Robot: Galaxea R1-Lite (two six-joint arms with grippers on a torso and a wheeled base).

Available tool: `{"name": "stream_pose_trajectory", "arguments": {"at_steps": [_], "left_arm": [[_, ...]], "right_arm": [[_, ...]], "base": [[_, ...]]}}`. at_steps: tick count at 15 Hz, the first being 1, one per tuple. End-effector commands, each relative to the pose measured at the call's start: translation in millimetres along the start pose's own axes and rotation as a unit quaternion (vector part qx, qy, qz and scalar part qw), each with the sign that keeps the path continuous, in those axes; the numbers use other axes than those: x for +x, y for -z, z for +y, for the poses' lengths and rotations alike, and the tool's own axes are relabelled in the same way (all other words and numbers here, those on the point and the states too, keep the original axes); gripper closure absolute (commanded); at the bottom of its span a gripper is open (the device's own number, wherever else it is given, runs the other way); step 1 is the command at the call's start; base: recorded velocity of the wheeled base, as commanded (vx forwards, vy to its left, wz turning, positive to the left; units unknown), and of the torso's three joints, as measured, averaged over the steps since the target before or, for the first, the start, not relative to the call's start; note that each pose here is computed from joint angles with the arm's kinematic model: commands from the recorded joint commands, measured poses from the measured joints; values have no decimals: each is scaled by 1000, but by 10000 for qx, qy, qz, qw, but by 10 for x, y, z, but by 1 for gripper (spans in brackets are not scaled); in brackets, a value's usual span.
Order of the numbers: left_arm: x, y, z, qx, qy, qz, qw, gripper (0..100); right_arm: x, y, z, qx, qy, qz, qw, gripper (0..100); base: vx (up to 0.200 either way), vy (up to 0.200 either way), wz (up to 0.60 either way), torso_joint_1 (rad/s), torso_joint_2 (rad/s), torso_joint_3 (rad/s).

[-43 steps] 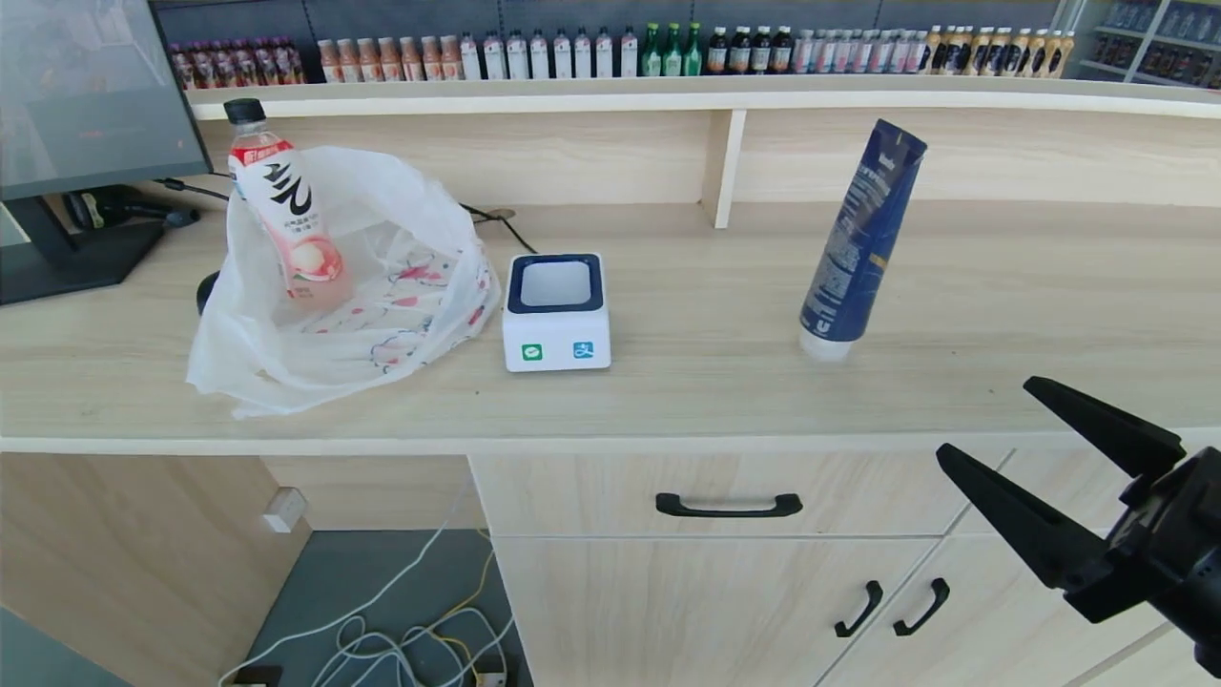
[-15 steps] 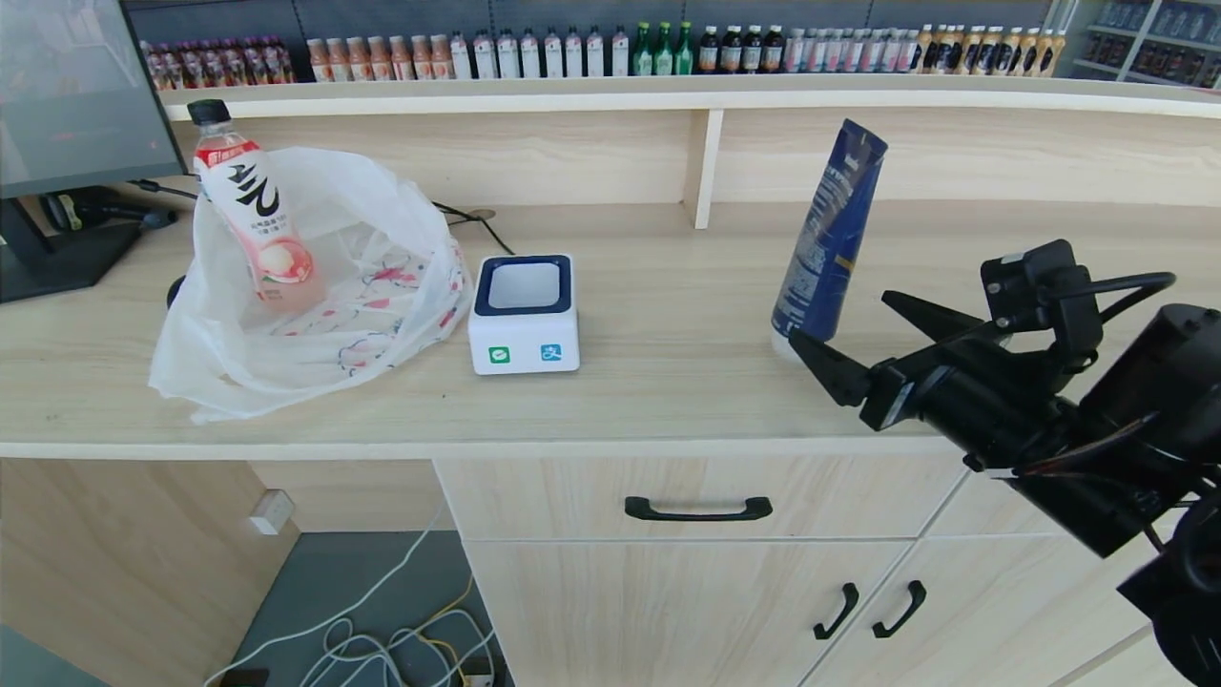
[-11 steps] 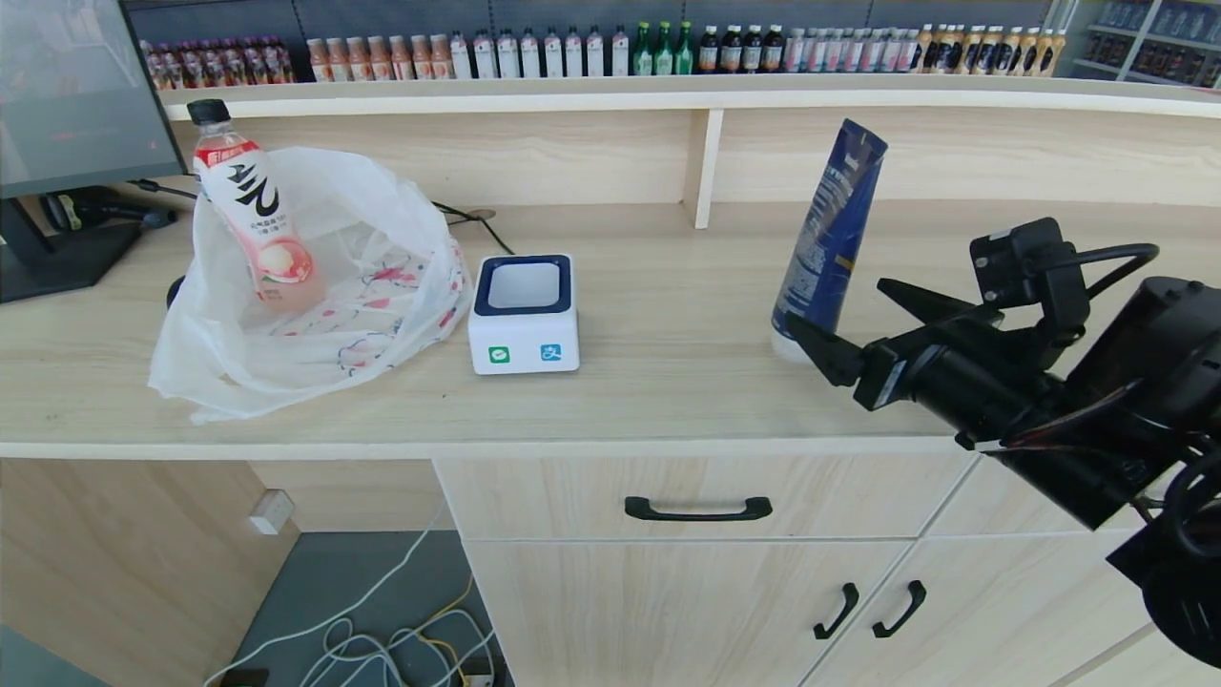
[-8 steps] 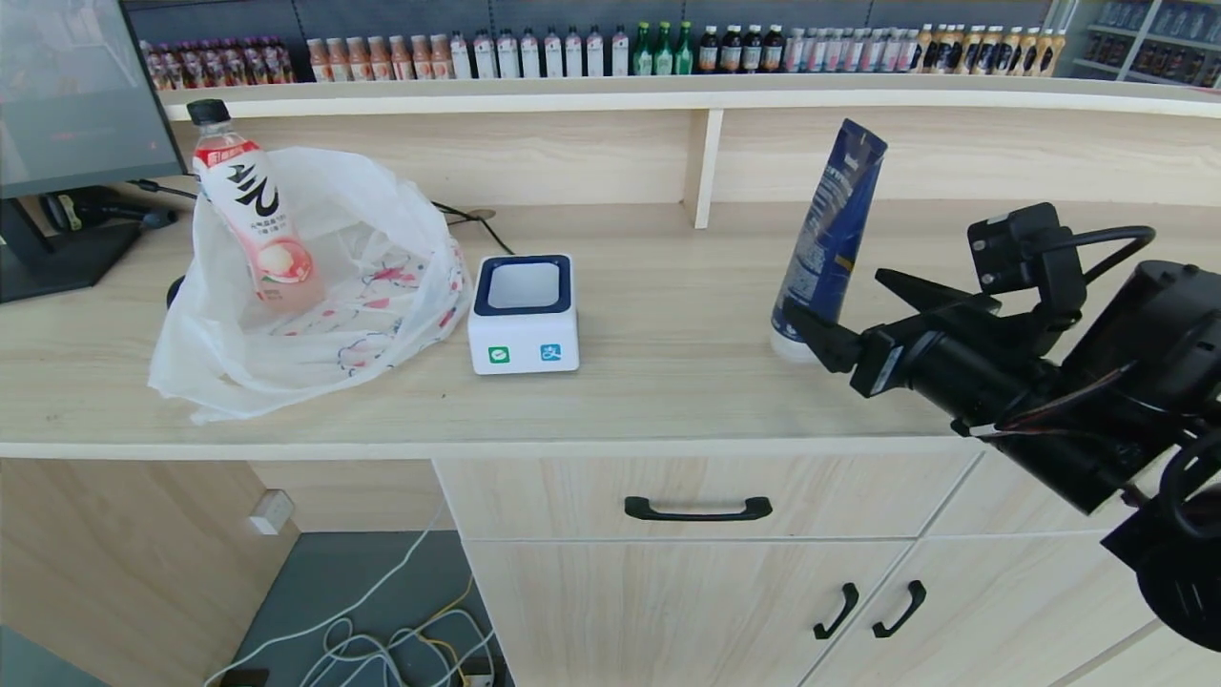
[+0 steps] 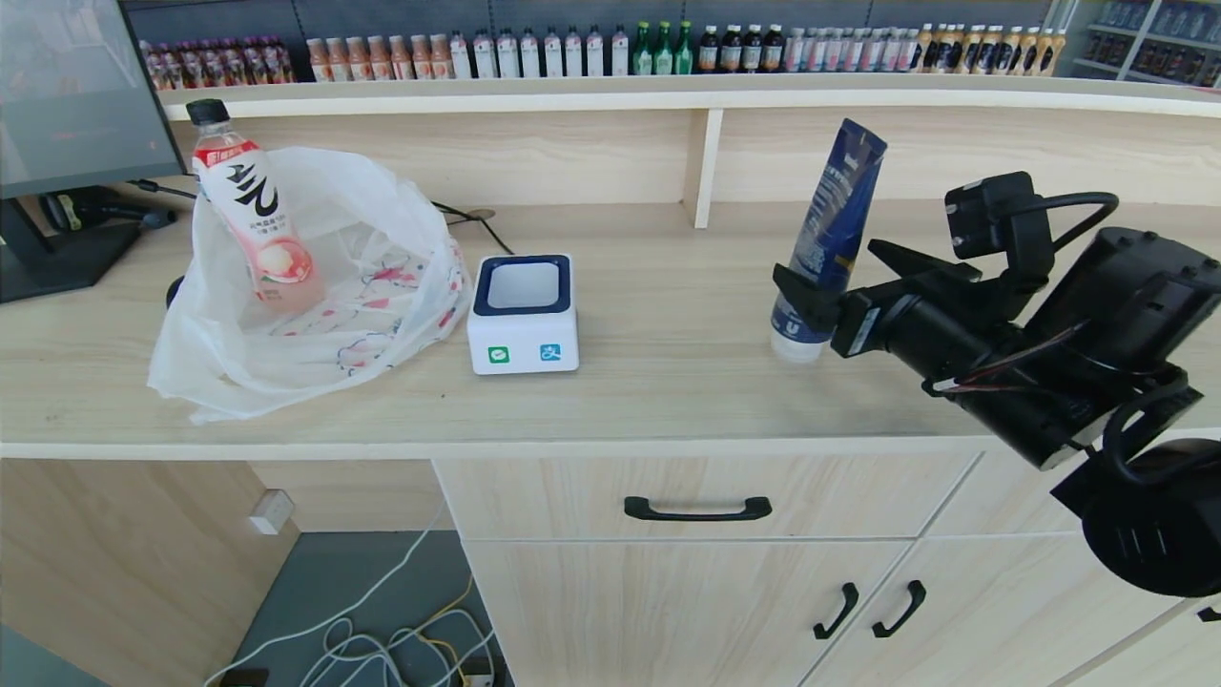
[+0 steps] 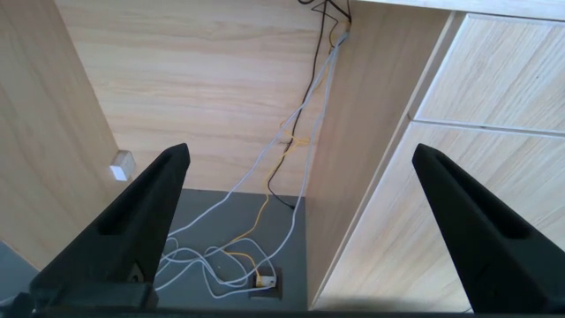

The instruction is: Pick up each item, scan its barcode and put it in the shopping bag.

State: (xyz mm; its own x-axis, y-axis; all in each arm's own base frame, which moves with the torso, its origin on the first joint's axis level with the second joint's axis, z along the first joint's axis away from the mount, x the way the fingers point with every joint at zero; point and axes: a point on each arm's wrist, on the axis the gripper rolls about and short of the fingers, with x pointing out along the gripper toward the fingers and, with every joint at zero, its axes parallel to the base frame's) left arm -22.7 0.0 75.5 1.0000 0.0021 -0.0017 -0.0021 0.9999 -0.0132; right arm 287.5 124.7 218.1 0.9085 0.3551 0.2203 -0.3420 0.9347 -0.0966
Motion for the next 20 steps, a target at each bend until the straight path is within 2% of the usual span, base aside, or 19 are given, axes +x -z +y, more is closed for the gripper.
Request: {"name": "stream_pose_trajectory", "arguments": {"at_steps": [1, 13, 20], "left_arm": [[0, 0, 0, -3, -5, -1, 10000, 0], [0, 0, 0, -3, -5, -1, 10000, 0], [0, 0, 0, -3, -5, -1, 10000, 0]], "right_arm": [[83, 59, 69, 13, -60, 40, 10000, 0], [469, 75, 76, 54, 355, -222, 9991, 0], [475, 101, 79, 44, 359, -190, 9992, 0]], "base": [[0, 0, 0, 0, 0, 0], [0, 0, 0, 0, 0, 0], [0, 0, 0, 0, 0, 0]]}}
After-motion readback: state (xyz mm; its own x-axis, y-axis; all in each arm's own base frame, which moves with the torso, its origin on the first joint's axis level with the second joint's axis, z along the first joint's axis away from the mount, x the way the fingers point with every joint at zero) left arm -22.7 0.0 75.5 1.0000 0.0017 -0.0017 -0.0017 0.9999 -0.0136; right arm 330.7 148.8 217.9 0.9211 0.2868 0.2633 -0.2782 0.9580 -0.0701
